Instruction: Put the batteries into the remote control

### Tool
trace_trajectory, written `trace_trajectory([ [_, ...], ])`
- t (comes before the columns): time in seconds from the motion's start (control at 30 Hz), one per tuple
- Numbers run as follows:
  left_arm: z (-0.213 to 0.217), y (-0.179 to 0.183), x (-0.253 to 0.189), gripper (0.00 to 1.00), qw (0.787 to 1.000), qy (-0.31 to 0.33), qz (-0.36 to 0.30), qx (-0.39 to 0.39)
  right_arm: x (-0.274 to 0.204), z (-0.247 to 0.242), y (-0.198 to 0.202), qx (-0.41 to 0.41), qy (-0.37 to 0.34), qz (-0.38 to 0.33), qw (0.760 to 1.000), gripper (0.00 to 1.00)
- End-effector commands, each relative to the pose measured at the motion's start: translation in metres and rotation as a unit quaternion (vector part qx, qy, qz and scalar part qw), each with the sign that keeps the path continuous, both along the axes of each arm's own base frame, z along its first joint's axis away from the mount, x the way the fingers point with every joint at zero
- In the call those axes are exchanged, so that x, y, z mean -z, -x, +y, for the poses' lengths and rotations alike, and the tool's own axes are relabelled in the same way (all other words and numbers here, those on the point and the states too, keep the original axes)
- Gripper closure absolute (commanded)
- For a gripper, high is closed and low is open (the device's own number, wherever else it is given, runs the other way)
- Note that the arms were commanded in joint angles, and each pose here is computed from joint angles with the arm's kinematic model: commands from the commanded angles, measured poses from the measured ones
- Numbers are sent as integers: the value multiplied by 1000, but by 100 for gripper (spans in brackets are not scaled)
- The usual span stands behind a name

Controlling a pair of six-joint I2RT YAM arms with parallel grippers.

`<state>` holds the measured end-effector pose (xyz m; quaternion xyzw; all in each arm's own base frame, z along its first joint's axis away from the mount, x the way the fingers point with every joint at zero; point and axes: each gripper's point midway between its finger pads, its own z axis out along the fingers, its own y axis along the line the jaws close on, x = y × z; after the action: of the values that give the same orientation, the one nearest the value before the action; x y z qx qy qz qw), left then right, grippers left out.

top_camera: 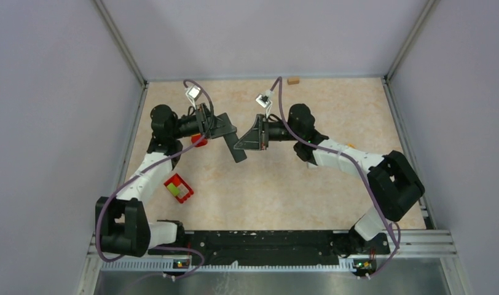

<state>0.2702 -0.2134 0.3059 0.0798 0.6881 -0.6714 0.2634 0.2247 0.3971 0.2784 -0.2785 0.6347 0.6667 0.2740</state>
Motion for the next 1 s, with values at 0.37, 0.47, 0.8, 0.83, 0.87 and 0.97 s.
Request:
trace_trajectory([
  [0.37,100,-55,71,1,878,-317,40,-357,124,-101,-82,305,370,-4,877,100],
  [0.47,119,-55,76,1,850,-343,47,-396,164,-158,-94,382,498,-2,778,100],
  [0.8,122,-53,57,1,849,-337,12,-408,195,-232,-98,463,649,-7,604,100],
  [0.83,121,-53,56,1,850,-337,10,-405,197,-235,-98,463,657,-7,595,100],
  [0.87,120,-53,55,1,852,-336,8,-402,199,-235,-99,464,662,-8,589,100],
  [0.97,118,-52,51,1,855,-333,6,-396,209,-230,-100,455,674,-9,582,92],
])
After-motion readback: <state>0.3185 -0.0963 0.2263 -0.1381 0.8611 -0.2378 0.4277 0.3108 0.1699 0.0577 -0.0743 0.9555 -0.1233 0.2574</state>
